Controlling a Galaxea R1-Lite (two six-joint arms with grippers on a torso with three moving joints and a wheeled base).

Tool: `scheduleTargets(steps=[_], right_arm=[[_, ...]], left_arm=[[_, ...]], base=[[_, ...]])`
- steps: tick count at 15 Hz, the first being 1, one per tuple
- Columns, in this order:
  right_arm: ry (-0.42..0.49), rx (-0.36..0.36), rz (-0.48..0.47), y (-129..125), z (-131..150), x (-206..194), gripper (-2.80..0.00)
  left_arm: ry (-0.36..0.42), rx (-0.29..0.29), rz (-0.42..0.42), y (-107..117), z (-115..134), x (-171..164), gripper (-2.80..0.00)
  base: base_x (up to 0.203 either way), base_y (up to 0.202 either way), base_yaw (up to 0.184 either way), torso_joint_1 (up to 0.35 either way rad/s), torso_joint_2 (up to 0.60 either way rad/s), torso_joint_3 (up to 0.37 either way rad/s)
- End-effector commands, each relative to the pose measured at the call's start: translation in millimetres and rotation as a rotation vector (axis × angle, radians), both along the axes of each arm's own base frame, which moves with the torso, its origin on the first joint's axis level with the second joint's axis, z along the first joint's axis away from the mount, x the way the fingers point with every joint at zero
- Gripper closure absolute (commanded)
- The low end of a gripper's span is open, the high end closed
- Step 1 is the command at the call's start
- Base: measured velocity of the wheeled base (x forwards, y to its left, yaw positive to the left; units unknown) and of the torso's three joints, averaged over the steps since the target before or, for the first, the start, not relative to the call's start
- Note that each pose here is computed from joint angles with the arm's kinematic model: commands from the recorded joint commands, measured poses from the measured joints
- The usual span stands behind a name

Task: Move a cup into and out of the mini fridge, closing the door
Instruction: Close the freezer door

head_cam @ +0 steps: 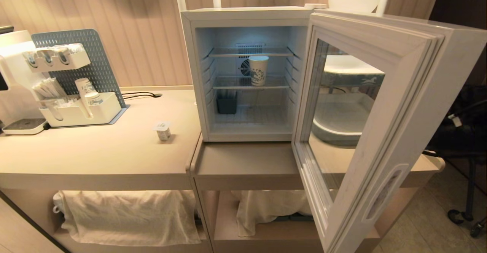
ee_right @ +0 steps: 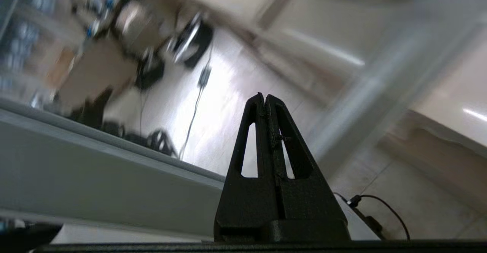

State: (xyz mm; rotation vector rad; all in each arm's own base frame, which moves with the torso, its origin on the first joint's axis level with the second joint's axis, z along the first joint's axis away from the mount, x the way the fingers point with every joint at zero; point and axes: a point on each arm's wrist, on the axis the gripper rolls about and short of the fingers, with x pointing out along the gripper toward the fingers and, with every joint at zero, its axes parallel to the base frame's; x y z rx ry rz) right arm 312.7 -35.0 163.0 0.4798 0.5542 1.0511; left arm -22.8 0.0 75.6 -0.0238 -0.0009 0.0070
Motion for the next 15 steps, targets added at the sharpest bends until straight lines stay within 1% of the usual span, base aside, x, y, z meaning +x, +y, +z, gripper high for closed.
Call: scheduleTargets(steps=[1, 2, 4, 6, 7, 8, 9, 11, 13, 14, 15], right_arm=[[-0.059, -0.036, 0.133, 52, 15, -13, 0.0], [-0.097, -0.064, 0.187, 77, 24, -23, 0.0], [-0.153, -0.123, 0.243, 115, 35, -39, 0.0], [-0.183, -0.177, 0.239, 144, 44, -41, 0.0], [-0.19, -0.2, 0.203, 160, 50, -35, 0.0], [-0.183, -0.223, 0.142, 177, 51, -24, 0.0], [-0.191, -0.242, 0.051, 196, 53, -9, 0.0], [-0.229, -0.255, -0.139, 234, 58, 26, 0.0], [-0.271, -0.261, -0.28, 267, 64, 58, 0.0], [-0.279, -0.273, -0.34, 283, 60, 74, 0.0], [-0.275, -0.302, -0.385, 298, 45, 89, 0.0]], left_arm=[[0.001, -0.001, 0.002, 0, 0, 0, 0.0], [0.002, -0.001, 0.001, 0, 0, 0, 0.0], [0.001, -0.002, 0.001, 0, 0, 0, 0.0], [0.002, -0.004, 0.002, 0, 0, 0, 0.0], [0.002, -0.005, 0.002, 0, 0, 0, 0.0], [0.002, -0.005, 0.002, 0, 0, 0, 0.0], [0.002, -0.005, 0.002, 0, 0, 0, 0.0], [0.002, -0.007, 0.002, 0, 0, 0, 0.0], [0.002, -0.007, 0.003, 0, 0, 0, 0.0], [0.002, -0.007, 0.002, 0, 0, 0, 0.0], [0.001, -0.007, 0.002, 0, 0, 0, 0.0]], base=[[0.0, 0.0, 0.0, 0.0, 0.0, 0.0], [0.0, 0.0, 0.0, 0.0, 0.0, 0.0], [0.0, 0.0, 0.0, 0.0, 0.0, 0.0], [0.0, 0.0, 0.0, 0.0, 0.0, 0.0], [0.0, 0.0, 0.0, 0.0, 0.0, 0.0], [0.0, 0.0, 0.0, 0.0, 0.0, 0.0], [0.0, 0.0, 0.0, 0.0, 0.0, 0.0], [0.0, 0.0, 0.0, 0.0, 0.0, 0.0], [0.0, 0.0, 0.0, 0.0, 0.0, 0.0], [0.0, 0.0, 0.0, 0.0, 0.0, 0.0], [0.0, 0.0, 0.0, 0.0, 0.0, 0.0]])
